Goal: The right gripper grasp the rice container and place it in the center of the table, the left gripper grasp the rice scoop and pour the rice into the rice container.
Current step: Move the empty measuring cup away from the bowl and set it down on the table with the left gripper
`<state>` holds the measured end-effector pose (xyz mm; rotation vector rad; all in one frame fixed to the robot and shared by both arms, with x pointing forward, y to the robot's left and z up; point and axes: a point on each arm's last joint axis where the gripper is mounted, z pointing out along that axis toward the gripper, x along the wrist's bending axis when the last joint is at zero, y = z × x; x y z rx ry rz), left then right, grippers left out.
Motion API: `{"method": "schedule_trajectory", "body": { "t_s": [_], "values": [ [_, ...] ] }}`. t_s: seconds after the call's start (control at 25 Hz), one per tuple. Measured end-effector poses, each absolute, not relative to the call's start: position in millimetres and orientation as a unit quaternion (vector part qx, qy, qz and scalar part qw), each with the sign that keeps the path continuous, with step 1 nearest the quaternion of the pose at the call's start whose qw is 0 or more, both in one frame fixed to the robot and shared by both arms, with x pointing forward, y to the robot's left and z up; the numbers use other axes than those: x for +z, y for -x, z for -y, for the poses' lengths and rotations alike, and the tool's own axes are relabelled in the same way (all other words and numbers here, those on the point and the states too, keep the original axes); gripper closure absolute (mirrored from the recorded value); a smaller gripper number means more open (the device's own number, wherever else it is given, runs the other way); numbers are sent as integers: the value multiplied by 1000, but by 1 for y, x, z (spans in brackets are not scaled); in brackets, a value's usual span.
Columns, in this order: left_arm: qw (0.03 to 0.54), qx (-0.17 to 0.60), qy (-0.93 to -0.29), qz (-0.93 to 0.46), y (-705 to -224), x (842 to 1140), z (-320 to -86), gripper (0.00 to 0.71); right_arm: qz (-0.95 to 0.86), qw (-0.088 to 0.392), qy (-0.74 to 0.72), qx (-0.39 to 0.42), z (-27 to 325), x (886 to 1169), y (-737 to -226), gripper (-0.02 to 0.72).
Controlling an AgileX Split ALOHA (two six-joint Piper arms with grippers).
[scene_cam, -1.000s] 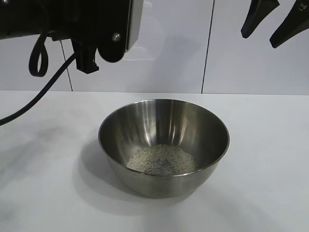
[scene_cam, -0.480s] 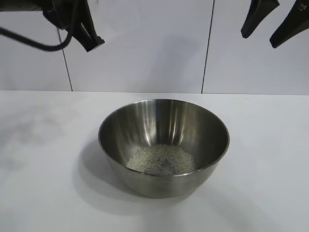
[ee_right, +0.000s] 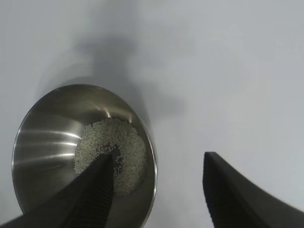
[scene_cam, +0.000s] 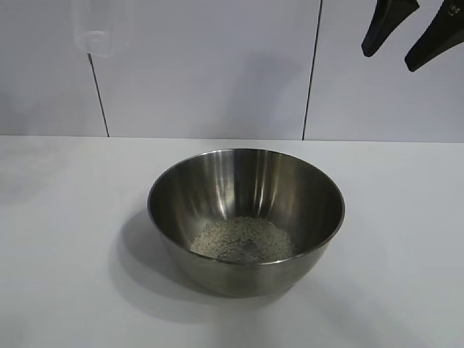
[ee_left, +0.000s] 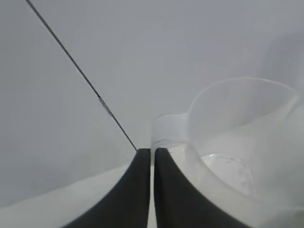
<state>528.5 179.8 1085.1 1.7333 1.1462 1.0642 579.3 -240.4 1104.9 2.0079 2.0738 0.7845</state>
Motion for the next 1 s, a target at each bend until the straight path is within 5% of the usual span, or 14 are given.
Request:
{"method": "schedule_trajectory", "body": {
  "t_s": [0.16,0.4,1.0],
  "values": [
    [410,367,-698,-458,-529,1068,-190,704,-691,75,-669,262,240,1105,-579,313],
    [351,344,-740,-459,-515,1023,-209,704,-690,79,-669,266,240,1105,-580,313],
    [280,296,-777,-480,-519,966,-209,704,-690,84,-667,270,240,1106,-581,313]
  ]
}}
